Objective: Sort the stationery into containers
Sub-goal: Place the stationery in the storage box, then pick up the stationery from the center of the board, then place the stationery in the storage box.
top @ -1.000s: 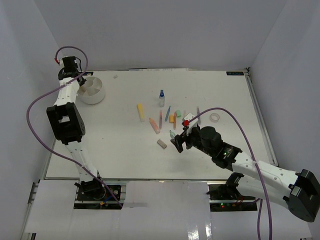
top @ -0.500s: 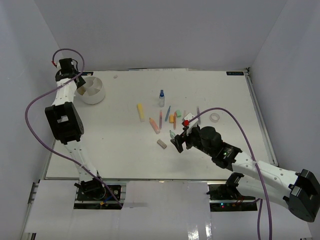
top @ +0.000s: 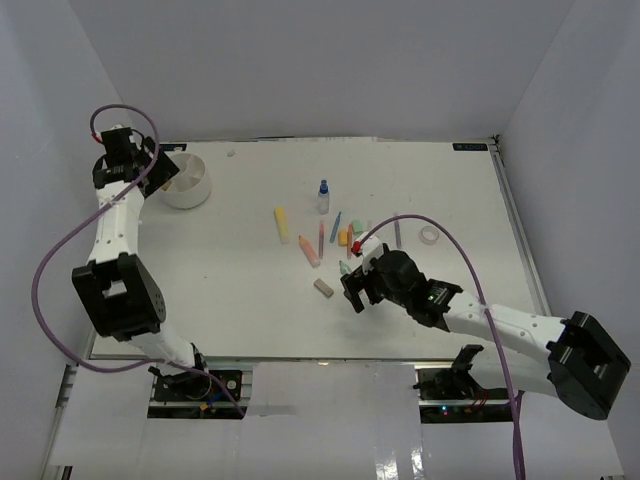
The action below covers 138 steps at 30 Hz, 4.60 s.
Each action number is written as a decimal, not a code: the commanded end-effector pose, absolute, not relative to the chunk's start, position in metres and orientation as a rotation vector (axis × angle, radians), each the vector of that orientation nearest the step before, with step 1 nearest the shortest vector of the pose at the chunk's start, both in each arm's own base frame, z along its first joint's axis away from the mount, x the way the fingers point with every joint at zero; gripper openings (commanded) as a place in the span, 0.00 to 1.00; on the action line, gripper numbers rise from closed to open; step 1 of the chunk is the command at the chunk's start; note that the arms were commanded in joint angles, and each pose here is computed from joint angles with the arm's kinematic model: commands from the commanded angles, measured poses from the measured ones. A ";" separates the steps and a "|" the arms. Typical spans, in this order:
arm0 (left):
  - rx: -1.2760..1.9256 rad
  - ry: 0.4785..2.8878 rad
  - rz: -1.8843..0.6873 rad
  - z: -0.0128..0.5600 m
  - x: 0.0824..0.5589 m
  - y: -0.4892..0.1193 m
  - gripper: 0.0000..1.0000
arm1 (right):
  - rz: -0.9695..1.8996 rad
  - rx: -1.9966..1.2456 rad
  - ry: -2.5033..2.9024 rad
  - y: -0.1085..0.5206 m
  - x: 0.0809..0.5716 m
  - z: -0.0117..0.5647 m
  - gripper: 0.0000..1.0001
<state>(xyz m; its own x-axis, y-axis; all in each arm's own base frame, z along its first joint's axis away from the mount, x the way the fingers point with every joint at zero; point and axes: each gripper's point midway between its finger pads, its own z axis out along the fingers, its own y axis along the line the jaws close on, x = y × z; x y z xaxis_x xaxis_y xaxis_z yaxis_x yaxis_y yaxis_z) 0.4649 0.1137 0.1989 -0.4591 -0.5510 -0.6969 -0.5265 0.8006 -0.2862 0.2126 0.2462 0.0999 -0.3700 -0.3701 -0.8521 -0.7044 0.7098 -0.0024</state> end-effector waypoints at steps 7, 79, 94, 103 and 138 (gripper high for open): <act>-0.585 2.070 -0.470 0.237 0.350 0.013 0.98 | 0.499 -0.943 2.056 0.279 0.219 0.092 0.87; 0.080 2.377 -1.062 0.213 0.253 -0.274 0.21 | 0.764 -0.953 1.503 0.336 0.203 0.204 0.24; -0.198 2.221 -0.393 0.237 0.339 -0.142 0.11 | 0.585 -0.864 1.617 0.303 0.220 0.183 0.91; -0.641 2.041 -0.023 0.260 0.412 0.043 0.15 | 0.540 -0.830 1.691 0.286 0.219 0.172 0.90; -0.836 2.147 0.050 0.154 0.544 0.163 0.55 | 0.558 -0.831 1.689 0.277 0.212 0.178 0.90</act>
<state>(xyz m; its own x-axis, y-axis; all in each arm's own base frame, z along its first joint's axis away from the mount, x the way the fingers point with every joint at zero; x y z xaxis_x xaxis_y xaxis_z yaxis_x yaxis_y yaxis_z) 0.5475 0.1645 0.1453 -0.4545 -0.5438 -0.7055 -0.5889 0.7777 -0.2201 0.2056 0.2801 0.1691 -0.1438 -0.2613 -0.9545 -0.7893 0.6120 -0.0487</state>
